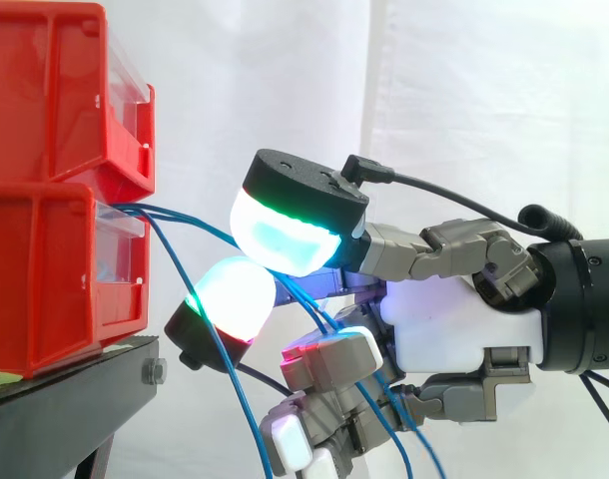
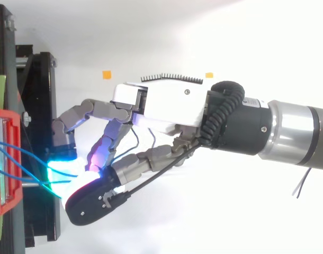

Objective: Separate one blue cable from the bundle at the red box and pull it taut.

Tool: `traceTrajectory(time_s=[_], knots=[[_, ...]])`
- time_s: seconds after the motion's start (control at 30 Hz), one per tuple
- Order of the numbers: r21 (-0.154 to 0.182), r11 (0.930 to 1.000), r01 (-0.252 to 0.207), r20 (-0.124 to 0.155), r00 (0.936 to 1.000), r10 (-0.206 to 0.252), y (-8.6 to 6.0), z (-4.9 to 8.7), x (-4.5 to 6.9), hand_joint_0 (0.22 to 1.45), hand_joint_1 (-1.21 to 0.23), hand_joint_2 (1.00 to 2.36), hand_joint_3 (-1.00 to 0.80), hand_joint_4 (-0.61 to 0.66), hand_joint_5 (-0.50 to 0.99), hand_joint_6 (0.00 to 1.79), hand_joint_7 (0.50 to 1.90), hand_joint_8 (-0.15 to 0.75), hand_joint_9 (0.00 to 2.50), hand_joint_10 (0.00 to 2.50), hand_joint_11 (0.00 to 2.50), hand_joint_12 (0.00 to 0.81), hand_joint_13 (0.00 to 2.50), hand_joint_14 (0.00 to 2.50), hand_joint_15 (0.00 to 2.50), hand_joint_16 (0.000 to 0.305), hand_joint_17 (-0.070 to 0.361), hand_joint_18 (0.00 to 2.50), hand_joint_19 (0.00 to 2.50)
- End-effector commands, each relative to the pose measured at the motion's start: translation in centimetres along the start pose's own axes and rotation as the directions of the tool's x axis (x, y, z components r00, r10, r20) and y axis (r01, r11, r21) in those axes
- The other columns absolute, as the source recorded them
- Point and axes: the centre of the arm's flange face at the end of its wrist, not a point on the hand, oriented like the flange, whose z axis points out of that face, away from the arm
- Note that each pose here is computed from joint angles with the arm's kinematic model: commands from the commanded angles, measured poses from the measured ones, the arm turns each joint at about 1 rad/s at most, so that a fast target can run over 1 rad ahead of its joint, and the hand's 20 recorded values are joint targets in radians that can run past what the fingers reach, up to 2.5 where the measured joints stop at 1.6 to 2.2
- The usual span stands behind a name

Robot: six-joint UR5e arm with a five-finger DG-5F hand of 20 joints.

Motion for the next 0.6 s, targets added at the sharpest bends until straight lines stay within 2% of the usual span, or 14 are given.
traceTrajectory(time_s=[0.0,0.1,0.23,0.43,0.57], knots=[[-0.001,1.0000,-0.001,-0.001,1.0000,0.001,0.02,0.00,0.07,0.64,-0.67,1.00,-0.47,0.01,-0.14,0.75,1.15,0.294,1.29,0.03,1.37,0.375,1.05,0.02,0.67,0.044,0.098,0.88,0.69],[0.000,1.0000,-0.001,-0.001,1.0000,0.001,0.00,-0.01,0.06,0.64,-0.68,1.00,-0.45,0.02,-0.13,0.73,1.18,0.296,1.28,0.03,1.37,0.377,1.04,0.02,0.66,0.044,0.099,0.88,0.69],[0.000,1.0000,-0.001,-0.001,1.0000,0.001,0.00,-0.01,0.06,0.59,-0.57,1.00,-0.48,0.03,-0.13,0.68,1.25,0.297,1.27,0.03,1.35,0.382,1.03,0.02,0.67,0.046,0.103,0.88,0.72],[0.000,1.0000,-0.001,-0.001,1.0000,0.001,0.00,-0.01,0.06,0.53,-0.52,1.00,-0.50,0.05,-0.13,0.68,1.23,0.309,1.27,0.03,1.34,0.405,1.04,0.02,0.66,0.049,0.111,0.91,0.70],[0.001,1.0000,-0.001,0.000,1.0000,0.001,-0.01,0.00,-0.05,0.57,-0.54,1.00,-0.50,0.04,-0.12,0.68,1.24,0.302,1.28,0.03,1.35,0.394,1.04,0.02,0.66,0.047,0.106,0.89,0.71]])
